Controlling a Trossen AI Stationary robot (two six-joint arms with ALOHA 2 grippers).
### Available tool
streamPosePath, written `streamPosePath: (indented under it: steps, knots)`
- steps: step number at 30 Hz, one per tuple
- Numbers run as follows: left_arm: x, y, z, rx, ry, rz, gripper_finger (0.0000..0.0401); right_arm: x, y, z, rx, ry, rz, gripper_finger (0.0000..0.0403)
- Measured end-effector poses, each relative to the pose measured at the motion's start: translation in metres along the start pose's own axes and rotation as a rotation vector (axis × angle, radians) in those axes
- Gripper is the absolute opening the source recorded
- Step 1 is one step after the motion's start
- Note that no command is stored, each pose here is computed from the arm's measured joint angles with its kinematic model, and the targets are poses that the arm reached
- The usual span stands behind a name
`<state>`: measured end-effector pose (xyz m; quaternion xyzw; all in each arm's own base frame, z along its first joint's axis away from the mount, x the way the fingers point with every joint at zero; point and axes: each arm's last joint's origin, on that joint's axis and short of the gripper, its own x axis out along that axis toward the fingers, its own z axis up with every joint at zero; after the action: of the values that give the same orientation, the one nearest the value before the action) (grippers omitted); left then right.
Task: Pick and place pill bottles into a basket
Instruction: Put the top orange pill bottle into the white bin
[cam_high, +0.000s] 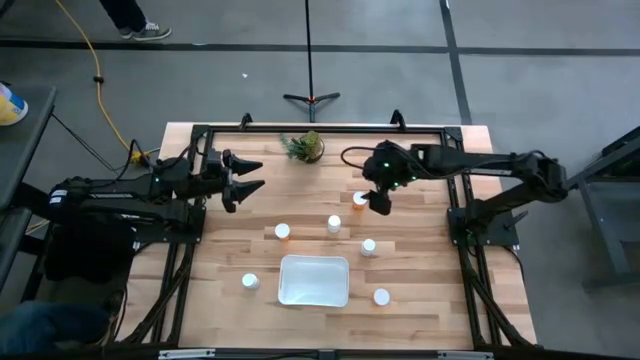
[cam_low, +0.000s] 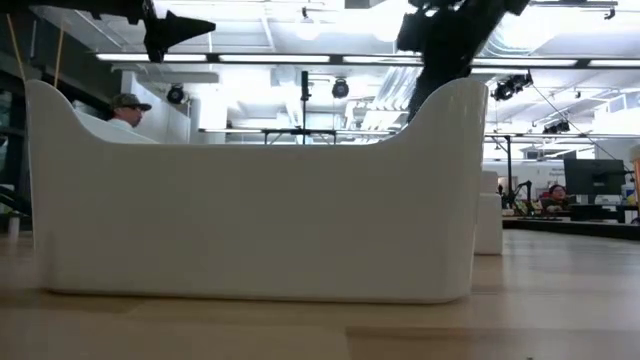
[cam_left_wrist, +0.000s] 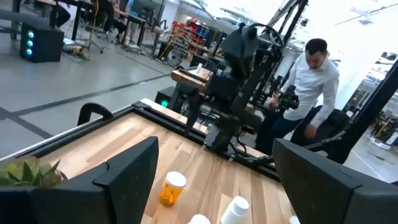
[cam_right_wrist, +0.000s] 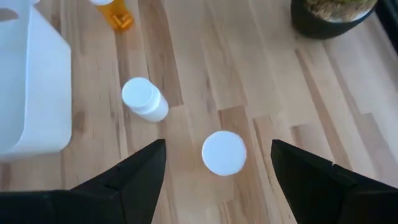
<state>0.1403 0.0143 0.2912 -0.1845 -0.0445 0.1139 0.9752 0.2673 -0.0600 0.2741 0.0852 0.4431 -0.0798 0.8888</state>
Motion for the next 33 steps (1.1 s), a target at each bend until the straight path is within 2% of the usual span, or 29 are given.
streamPosePath:
  steps: [12,16,24,33]
  knots:
    - [0.000,0.000,0.000,0.000,0.000,0.003,0.0340,0.043,-0.007,0.002,-0.103,0.146,0.051,0.0283]
    - [0.000,0.000,0.000,0.000,0.001,0.003,0.0336,0.053,-0.009,-0.001,-0.120,0.182,0.037,0.0292]
    - [0.000,0.000,0.000,0.000,0.001,0.003,0.0335,0.063,-0.010,-0.002,-0.178,0.210,0.035,0.0326]
    - [0.000,0.000,0.000,-0.001,0.002,0.003,0.0331,0.081,-0.012,-0.005,-0.223,0.239,0.020,0.0330]
